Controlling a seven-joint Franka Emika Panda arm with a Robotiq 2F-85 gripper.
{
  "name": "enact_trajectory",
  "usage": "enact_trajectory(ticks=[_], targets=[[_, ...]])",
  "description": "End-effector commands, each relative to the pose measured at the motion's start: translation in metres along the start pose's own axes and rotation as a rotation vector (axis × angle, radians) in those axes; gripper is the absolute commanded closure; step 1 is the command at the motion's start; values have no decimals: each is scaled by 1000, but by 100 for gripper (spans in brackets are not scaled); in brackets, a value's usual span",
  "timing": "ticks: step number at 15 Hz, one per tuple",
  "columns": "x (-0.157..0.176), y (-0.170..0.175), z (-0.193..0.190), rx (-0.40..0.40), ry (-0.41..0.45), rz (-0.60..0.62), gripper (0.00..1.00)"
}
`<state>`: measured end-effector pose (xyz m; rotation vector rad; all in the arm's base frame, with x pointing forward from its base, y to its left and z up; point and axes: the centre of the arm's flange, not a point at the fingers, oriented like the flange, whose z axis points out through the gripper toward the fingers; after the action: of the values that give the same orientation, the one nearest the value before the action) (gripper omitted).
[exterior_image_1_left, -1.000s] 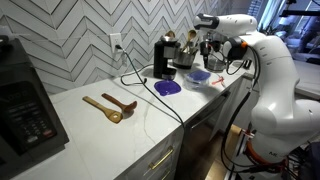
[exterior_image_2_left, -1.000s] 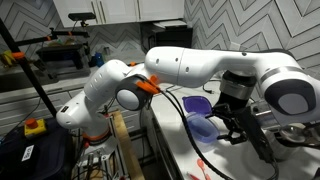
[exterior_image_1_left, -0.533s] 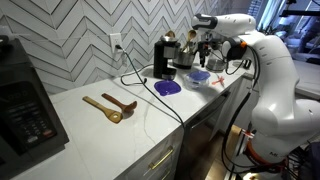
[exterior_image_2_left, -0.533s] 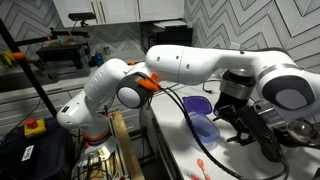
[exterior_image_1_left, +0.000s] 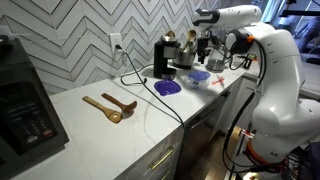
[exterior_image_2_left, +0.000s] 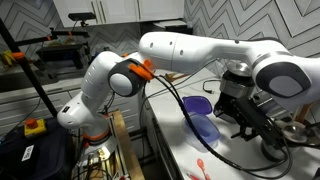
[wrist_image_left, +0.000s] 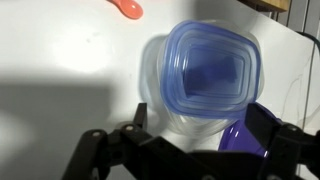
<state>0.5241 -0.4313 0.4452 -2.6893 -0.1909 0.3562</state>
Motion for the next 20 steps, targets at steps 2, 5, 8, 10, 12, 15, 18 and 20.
enact_trajectory(ticks=[2, 5, 8, 10, 12, 15, 18, 20], targets=[[-48, -30, 24, -67, 57, 103, 0], [-60, -39, 32, -54, 103, 140, 0], [-67, -50, 49, -34, 121, 131, 0], [-68, -49, 60, -49, 162, 110, 0], [-67, -48, 72, -72, 199, 93, 0], [-65, -48, 91, -119, 237, 61, 0], [-65, -49, 105, -152, 273, 36, 0], [-68, -49, 105, -174, 300, 27, 0]])
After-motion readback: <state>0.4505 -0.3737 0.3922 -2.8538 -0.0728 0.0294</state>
